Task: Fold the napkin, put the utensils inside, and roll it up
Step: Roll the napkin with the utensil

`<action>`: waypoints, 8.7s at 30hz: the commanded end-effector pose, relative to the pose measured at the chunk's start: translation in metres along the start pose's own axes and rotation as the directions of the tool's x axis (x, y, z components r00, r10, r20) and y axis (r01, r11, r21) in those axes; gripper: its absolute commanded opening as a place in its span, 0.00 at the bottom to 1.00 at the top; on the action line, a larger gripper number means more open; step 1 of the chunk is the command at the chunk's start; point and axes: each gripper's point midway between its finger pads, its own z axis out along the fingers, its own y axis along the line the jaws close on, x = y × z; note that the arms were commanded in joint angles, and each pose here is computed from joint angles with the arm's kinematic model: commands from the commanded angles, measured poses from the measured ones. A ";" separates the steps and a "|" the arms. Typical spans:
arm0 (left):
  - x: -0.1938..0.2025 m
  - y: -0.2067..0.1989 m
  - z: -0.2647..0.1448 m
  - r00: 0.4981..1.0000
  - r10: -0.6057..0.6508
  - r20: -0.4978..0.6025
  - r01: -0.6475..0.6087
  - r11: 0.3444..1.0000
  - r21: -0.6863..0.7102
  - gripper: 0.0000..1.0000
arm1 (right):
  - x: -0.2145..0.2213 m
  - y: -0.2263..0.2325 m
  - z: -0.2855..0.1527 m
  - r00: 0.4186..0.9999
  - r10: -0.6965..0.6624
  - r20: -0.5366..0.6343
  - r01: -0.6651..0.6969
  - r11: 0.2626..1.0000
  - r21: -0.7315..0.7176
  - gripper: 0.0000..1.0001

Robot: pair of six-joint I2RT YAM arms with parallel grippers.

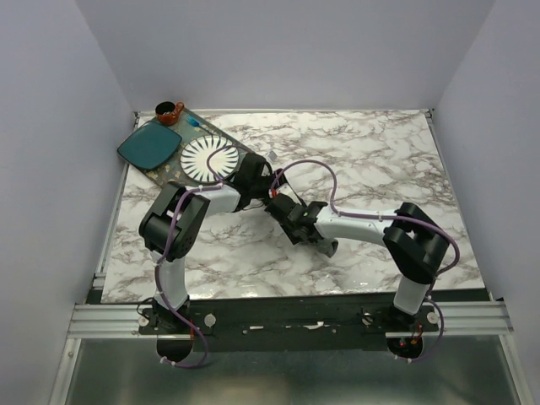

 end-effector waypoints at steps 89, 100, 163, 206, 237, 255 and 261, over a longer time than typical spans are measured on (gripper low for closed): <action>-0.009 -0.001 0.000 0.999 -0.053 -0.011 0.054 0.996 0.064 0.53 | 0.007 0.011 0.014 1.000 -0.002 -0.026 0.001 0.999 -0.049 0.41; -0.053 -0.042 -0.031 0.997 0.025 0.074 -0.033 0.994 0.102 0.54 | 0.007 0.009 0.005 0.950 0.302 -0.076 -0.304 0.842 -0.445 0.40; -0.003 0.015 0.017 0.998 -0.058 -0.031 0.059 0.998 0.027 0.53 | -0.008 -0.019 0.026 0.998 0.031 -0.056 -0.023 0.990 0.142 0.72; -0.045 -0.054 -0.003 1.000 -0.031 -0.001 0.031 0.978 0.208 0.57 | 0.017 -0.025 0.035 0.923 0.350 -0.159 -0.384 0.854 -0.351 0.36; -0.011 0.010 0.030 0.995 -0.087 -0.051 0.090 0.994 0.062 0.55 | -0.006 -0.059 0.003 0.980 0.178 -0.087 -0.191 0.967 -0.169 0.84; -0.014 0.007 0.028 0.995 -0.086 -0.054 0.090 0.994 0.069 0.55 | 0.002 -0.048 0.042 0.978 0.196 -0.077 -0.201 0.978 -0.062 0.74; -0.017 0.004 0.025 0.995 -0.085 -0.048 0.089 0.993 0.079 0.55 | 0.015 -0.039 0.056 0.973 0.202 -0.110 -0.209 0.976 -0.061 0.62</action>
